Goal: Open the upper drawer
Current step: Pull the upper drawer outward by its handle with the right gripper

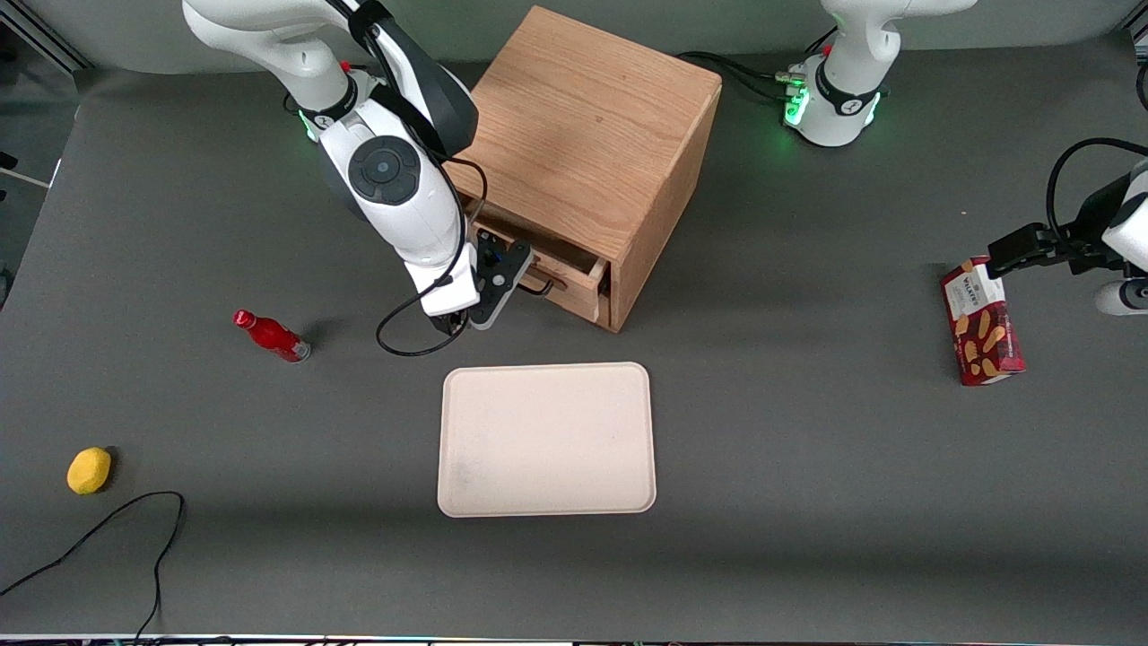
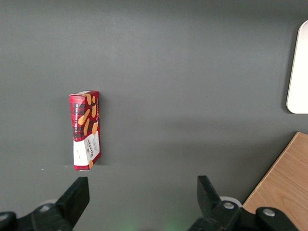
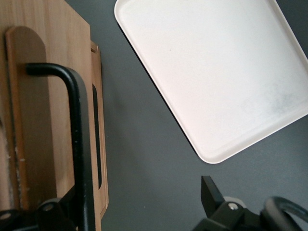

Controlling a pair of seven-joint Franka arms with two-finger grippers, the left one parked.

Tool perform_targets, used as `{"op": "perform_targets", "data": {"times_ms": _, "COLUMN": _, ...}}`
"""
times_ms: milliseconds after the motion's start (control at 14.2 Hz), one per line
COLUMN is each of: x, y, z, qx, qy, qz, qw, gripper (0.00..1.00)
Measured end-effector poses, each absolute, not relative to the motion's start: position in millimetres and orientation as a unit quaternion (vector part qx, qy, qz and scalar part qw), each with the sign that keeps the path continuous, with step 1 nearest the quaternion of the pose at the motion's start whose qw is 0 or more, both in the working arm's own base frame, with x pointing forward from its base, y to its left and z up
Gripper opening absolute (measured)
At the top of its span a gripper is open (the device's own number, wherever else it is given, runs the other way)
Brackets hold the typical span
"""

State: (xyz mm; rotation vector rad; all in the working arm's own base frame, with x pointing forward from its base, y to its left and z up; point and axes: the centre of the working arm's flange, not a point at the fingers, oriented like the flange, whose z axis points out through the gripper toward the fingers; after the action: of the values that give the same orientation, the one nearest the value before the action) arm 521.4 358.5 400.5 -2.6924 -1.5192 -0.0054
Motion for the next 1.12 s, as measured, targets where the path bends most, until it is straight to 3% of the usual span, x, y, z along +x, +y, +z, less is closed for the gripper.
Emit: {"op": "perform_targets", "data": {"times_ms": 1123, "x": 565.3, "y": 336.1, "z": 401.7, "qx": -0.874, "qy": -0.484, "qz": -0.021, "qw": 0.026, "gripper": 1.0}}
